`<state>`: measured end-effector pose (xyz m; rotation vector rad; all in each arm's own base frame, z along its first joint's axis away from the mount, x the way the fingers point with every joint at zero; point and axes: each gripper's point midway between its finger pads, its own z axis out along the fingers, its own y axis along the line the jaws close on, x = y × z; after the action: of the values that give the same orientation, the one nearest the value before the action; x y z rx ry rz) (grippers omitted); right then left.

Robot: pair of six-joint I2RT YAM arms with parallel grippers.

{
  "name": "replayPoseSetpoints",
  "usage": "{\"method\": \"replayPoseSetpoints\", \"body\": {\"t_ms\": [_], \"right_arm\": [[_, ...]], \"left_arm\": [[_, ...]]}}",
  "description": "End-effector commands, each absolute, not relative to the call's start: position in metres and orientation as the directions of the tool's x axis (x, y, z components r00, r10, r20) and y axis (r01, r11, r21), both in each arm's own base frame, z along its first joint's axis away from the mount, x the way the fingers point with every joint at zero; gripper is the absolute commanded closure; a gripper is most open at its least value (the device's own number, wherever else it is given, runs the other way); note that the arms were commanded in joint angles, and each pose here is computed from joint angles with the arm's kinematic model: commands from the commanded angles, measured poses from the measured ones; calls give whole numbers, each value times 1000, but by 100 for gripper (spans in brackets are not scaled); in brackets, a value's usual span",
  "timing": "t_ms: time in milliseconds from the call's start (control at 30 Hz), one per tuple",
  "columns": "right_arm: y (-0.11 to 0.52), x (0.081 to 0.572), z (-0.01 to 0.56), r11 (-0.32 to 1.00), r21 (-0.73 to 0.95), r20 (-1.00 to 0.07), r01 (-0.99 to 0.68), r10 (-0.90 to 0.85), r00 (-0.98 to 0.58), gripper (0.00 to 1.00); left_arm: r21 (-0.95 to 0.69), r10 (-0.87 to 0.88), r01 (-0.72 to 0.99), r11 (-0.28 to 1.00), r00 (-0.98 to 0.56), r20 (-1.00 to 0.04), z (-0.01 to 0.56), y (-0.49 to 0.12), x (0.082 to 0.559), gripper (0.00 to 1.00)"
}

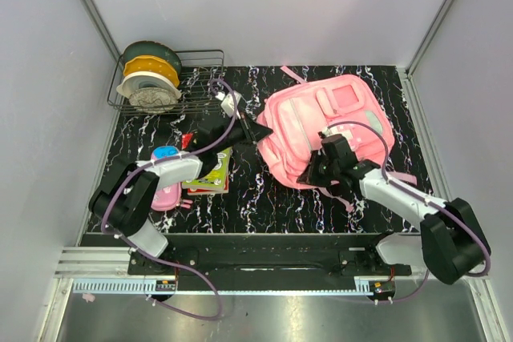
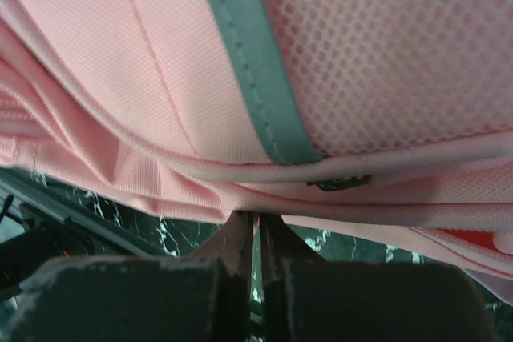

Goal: Pack the student bag
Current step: Unzip the student bag at the center of the board.

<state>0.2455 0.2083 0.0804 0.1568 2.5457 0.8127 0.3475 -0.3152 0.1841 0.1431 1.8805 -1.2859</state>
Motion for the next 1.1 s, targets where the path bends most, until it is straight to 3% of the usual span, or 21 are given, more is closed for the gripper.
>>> {"method": "replayPoseSetpoints", "body": {"t_ms": [0,67,167,300,367,533,633,700,800,933,1067], "right_arm": [[225,264,122,788,607,-545,-100,321,-775,100],[218,265,123,814,574,-561,-89,311,-767,100],[260,254,159,648,708,-555,-281,266,-788,100],[275,241,204,529,751,-582,-395,246,-775,100],[279,236,227,464,768,-594,-441,260,-761,100],[235,266,227,692,630,-671,-351,258,-696,100],[197,284,232,683,676,-632,-277,344,-694,100],[185,287,232,659,714,-599,-239,397,-696,100],[222,266,222,560,780,-518,-279,328,-790,100],[292,233,212,524,775,-518,-352,210,-829,100],[306,230,210,494,802,-489,-336,221,-844,100]], "left_arm": [[-708,-427,575,410,-565,-706,220,-334,328,100],[-709,-436,572,412,-560,-705,218,-333,325,100],[-706,-457,571,418,-540,-707,216,-333,322,100],[-696,-436,587,414,-543,-717,210,-334,317,99],[-698,-423,581,419,-555,-716,201,-332,314,91],[-698,-393,612,372,-577,-716,196,-333,297,82],[-691,-378,617,377,-579,-723,191,-328,289,85],[-689,-384,614,386,-573,-725,190,-325,287,94],[-716,-426,589,375,-576,-698,191,-321,286,100],[-723,-455,605,333,-568,-685,202,-332,286,100],[-725,-458,613,314,-571,-681,209,-341,281,100]]}}
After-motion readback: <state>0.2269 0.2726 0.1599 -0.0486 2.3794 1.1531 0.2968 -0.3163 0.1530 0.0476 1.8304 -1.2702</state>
